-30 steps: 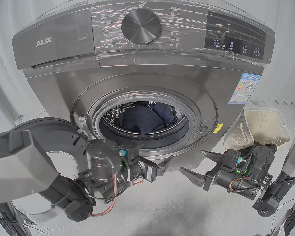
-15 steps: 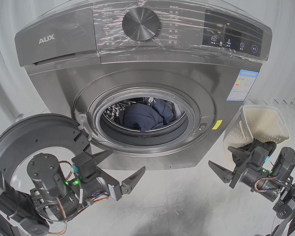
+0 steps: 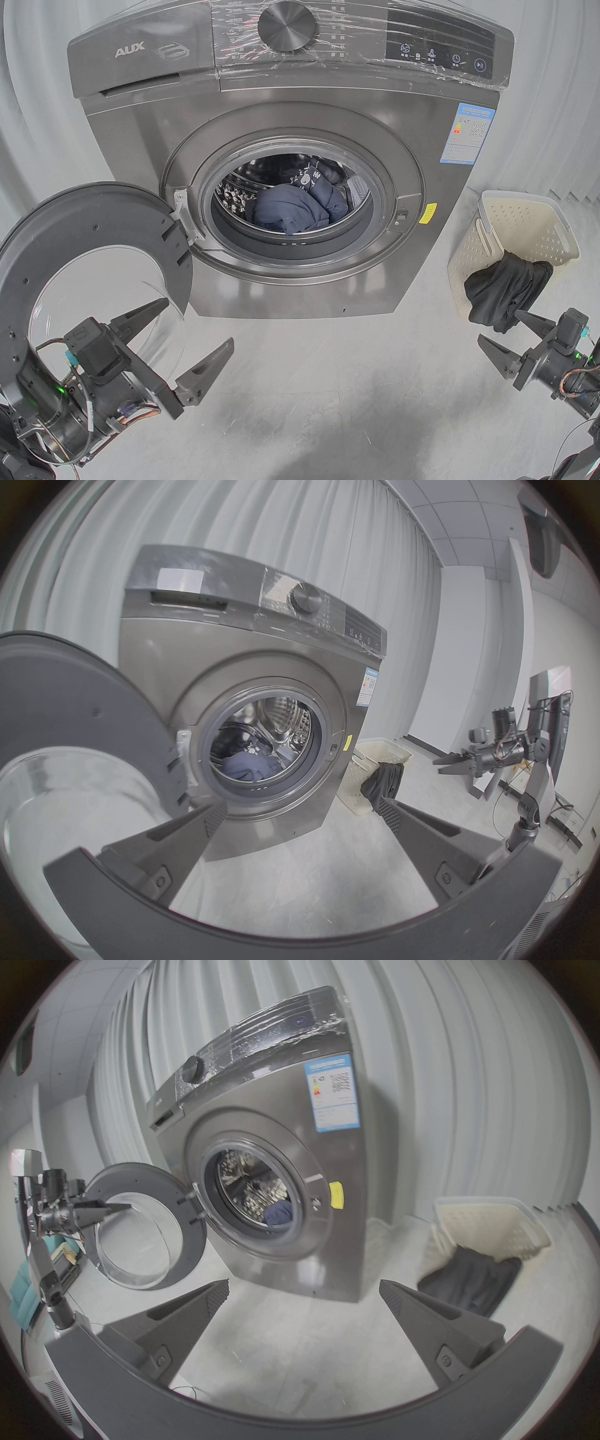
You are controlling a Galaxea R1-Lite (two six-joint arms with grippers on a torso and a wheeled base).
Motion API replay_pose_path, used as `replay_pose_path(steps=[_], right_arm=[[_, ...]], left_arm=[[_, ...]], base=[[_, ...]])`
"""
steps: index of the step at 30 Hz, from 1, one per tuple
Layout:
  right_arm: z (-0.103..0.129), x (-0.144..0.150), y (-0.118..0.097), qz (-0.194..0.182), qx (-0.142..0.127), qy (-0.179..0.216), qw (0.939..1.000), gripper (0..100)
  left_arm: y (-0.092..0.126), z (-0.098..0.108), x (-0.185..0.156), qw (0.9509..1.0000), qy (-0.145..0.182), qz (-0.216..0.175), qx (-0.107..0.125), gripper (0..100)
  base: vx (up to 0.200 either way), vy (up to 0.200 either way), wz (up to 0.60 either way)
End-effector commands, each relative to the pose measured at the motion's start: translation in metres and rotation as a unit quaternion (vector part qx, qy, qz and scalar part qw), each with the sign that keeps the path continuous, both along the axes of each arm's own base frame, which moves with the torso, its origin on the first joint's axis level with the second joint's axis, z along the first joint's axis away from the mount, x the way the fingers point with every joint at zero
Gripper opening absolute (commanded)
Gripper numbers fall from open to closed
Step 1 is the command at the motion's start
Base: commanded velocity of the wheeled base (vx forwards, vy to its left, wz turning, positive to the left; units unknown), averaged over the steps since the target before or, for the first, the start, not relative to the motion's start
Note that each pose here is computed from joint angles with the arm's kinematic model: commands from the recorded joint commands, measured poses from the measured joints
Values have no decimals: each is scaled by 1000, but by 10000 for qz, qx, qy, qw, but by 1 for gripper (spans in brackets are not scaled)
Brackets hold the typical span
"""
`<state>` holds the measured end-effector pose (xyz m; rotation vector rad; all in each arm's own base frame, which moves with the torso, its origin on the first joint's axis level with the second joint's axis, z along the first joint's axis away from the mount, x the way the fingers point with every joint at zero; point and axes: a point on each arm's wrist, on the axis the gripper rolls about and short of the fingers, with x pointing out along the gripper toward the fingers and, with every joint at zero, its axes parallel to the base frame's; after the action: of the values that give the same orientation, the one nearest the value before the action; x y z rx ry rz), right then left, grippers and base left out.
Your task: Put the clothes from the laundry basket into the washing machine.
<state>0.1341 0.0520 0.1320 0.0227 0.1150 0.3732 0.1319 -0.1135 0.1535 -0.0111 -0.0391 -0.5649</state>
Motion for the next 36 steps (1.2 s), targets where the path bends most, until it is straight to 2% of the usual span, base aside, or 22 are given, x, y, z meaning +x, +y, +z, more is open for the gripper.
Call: replay_pose_path(steps=[1, 4, 8, 10, 11, 13, 16, 22, 26, 28, 31, 32, 33, 34, 36], right_arm=[[11, -44, -20, -344, 103, -366, 9987, 100], [10, -56, -26, -439, 144, -376, 9982, 100], [5, -81, -40, -851, 159, -468, 9951, 100], [1, -93, -43, -935, 165, -499, 9942, 100], [-2, -99, -45, -958, 171, -521, 9939, 100], [-6, -109, -47, -973, 187, -572, 9934, 100], [-15, -124, -51, -1048, 211, -661, 9921, 100], [-32, -142, -54, -1367, 185, -684, 9881, 100], [-43, -149, -55, -1452, 207, -640, 9871, 100], [-44, -149, -55, -1485, 228, -580, 9869, 100], [-44, -149, -55, -1587, 288, -529, 9855, 100], [-44, -149, -55, -1587, 288, -529, 9855, 100], [-46, -149, -56, -1770, 231, -427, 9830, 100], [-48, -149, -56, -1859, 180, -384, 9816, 100], [-48, -149, -57, -1935, 190, -383, 9802, 100]], left_arm=[[39, 3, -24, 9982, -287, 487, -208, 100], [48, 6, -30, 9965, -371, 666, -338, 100], [70, 7, -53, 9940, -372, 931, -443, 100], [78, 3, -65, 9942, -259, 978, -367, 100], [82, -1, -71, 9944, -213, 1007, -258, 100], [89, -4, -82, 9937, -240, 1062, -253, 100], [102, -9, -100, 9887, -347, 1403, -397, 100], [113, -31, -122, 9819, -176, 1870, -230, 100], [116, -41, -133, 9836, -171, 1779, -224, 100], [117, -47, -137, 9815, -94, 1899, -217, 100], [118, -59, -146, 9748, -70, 2222, -212, 100], [118, -59, -146, 9748, -70, 2222, -212, 100], [118, -66, -147, 9720, 188, 2338, -96, 100], [118, -69, -147, 9704, 369, 2384, -85, 100], [118, -69, -147, 9678, 416, 2462, -308, 100]], base=[[-200, 0, 0], [-133, 0, 0], [0, 0, 0], [0, 0, 0], [0, 0, 0], [0, -100, 0], [0, -200, 0], [0, -200, 0], [0, -200, 0], [0, -200, 0], [0, -200, 0], [0, -200, 0], [0, -200, 0], [0, -200, 0], [0, -200, 0]])
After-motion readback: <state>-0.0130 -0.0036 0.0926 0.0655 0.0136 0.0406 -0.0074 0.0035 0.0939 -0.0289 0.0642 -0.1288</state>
